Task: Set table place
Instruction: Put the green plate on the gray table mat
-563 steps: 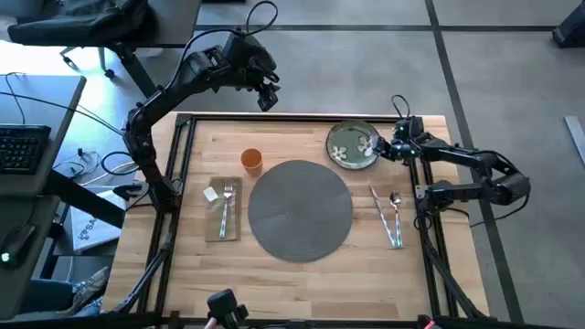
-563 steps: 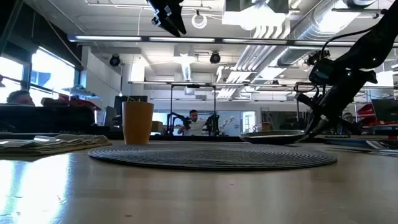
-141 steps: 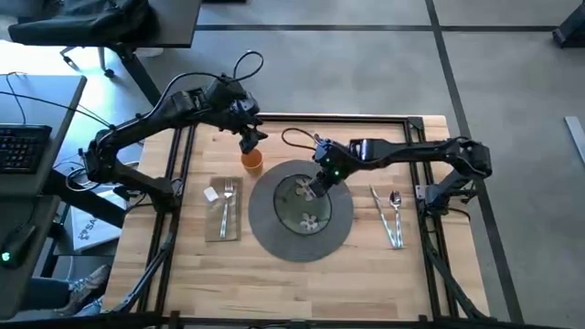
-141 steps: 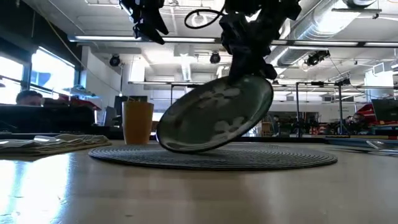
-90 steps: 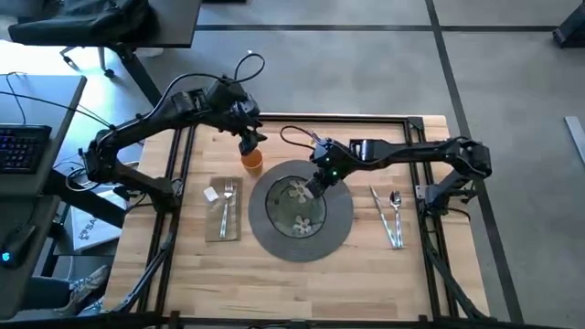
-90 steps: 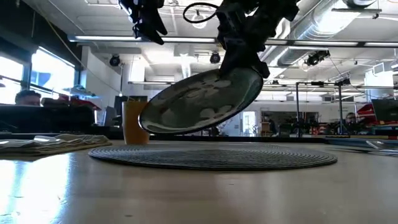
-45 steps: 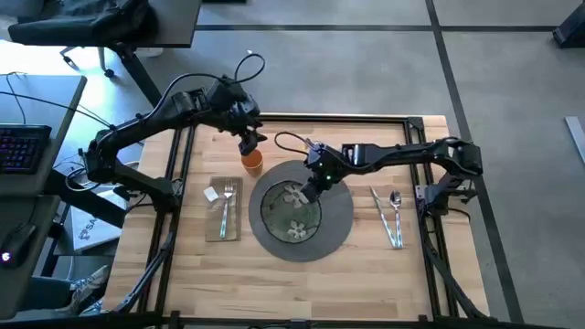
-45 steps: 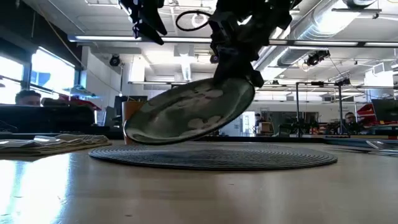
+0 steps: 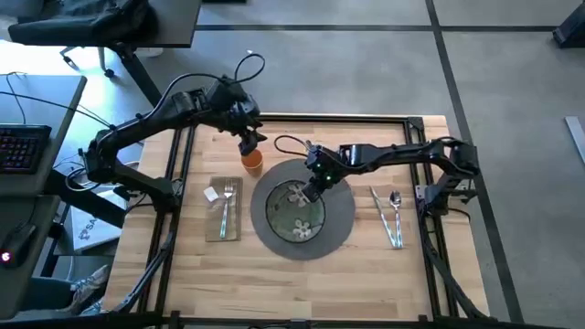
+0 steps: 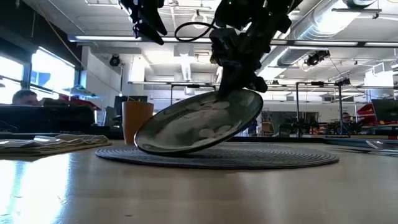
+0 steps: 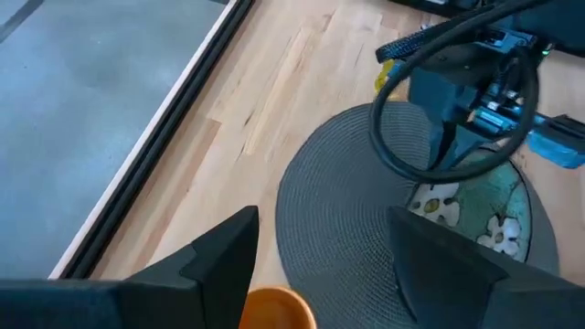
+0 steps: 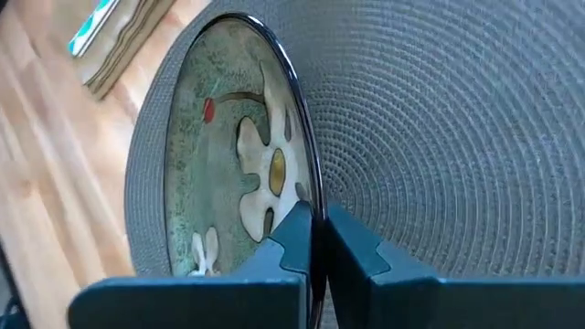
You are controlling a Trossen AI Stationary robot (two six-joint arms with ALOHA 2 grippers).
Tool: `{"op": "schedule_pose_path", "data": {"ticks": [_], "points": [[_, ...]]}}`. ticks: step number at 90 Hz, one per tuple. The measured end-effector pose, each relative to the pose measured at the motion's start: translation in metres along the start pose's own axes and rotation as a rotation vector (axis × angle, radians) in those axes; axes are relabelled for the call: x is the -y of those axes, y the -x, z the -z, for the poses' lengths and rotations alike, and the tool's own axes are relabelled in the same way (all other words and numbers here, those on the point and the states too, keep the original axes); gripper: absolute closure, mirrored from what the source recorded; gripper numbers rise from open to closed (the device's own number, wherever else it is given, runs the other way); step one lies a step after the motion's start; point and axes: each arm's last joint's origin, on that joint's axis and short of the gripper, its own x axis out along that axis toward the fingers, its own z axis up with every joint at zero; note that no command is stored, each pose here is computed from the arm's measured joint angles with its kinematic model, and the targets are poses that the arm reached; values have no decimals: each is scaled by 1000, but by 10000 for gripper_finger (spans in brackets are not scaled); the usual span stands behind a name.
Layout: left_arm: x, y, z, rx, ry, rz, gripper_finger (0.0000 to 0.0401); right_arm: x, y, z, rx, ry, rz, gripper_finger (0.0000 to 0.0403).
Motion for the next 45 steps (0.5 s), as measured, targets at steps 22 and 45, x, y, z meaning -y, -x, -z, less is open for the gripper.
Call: {"op": "schedule_pose_path", "data": {"ticks": [22, 45], "points": [[0, 0, 0, 0, 0, 0, 178, 1, 0, 1, -10, -3, 11, 403], [0, 0, 0, -1, 0, 0, 178, 2, 0, 1, -1, -1, 35, 403]]}}
